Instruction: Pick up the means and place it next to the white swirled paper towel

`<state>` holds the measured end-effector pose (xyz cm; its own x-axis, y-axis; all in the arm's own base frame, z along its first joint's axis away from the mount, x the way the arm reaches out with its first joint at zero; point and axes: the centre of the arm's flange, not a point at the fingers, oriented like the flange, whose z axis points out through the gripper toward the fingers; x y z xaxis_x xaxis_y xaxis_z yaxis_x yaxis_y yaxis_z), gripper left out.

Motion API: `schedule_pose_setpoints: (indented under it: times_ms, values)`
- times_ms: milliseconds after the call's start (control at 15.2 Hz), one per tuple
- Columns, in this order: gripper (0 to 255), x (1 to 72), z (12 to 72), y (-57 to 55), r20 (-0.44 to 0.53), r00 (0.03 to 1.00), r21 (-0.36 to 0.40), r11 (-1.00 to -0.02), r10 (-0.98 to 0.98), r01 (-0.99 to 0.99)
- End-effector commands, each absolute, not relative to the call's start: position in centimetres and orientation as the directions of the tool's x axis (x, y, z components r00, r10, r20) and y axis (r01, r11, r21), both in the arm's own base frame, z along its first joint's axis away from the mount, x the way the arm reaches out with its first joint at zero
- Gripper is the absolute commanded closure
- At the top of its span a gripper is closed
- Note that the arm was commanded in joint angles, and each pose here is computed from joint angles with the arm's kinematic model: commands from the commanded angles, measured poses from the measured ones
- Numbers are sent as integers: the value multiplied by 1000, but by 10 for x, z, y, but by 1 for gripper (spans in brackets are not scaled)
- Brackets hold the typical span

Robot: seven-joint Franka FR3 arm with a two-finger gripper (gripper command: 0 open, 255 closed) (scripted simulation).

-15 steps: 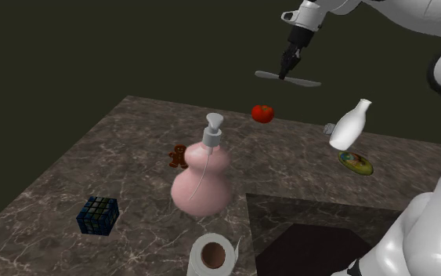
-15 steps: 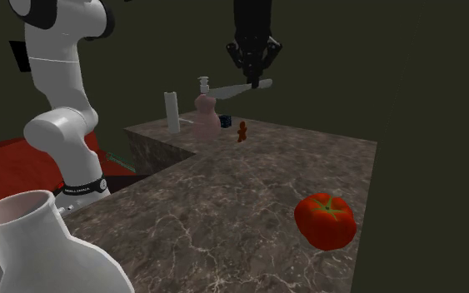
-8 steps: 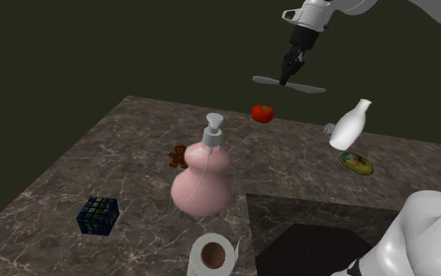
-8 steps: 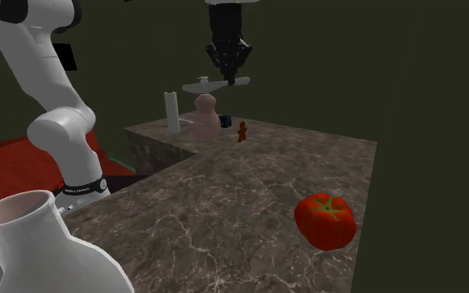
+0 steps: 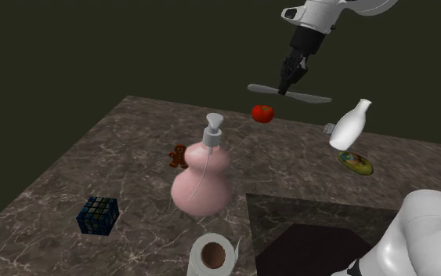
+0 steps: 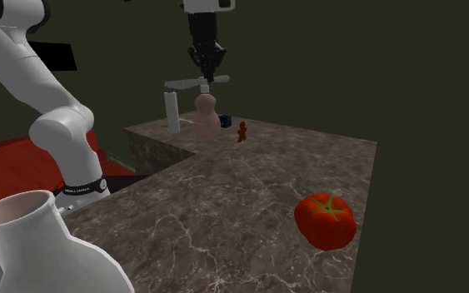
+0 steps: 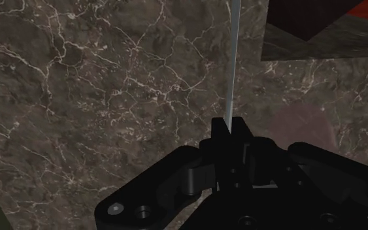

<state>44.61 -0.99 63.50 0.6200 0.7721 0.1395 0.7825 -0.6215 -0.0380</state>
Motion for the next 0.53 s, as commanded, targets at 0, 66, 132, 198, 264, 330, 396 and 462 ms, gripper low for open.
schedule_pose_setpoints:
  times_ms: [0, 66, 132, 198, 264, 330, 396, 462]
  values:
    - [255, 428, 634, 10, 139, 621, -38, -623, 771, 782]
    - [255, 420, 634, 21, 139, 621, -38, -623, 771, 782]
    - [255, 413, 634, 32, 139, 621, -38, -623, 771, 782]
    - [255, 405, 634, 42, 139, 621, -38, -623, 771, 782]
    - [255, 397, 634, 53, 139, 621, -38, -623, 771, 782]
    - [255, 389, 634, 64, 139, 621, -38, -623, 771, 782]
    - [255, 381, 634, 74, 139, 621, -38, -623, 771, 782]
    - [255, 373, 634, 85, 139, 621, -38, -623, 771, 782]
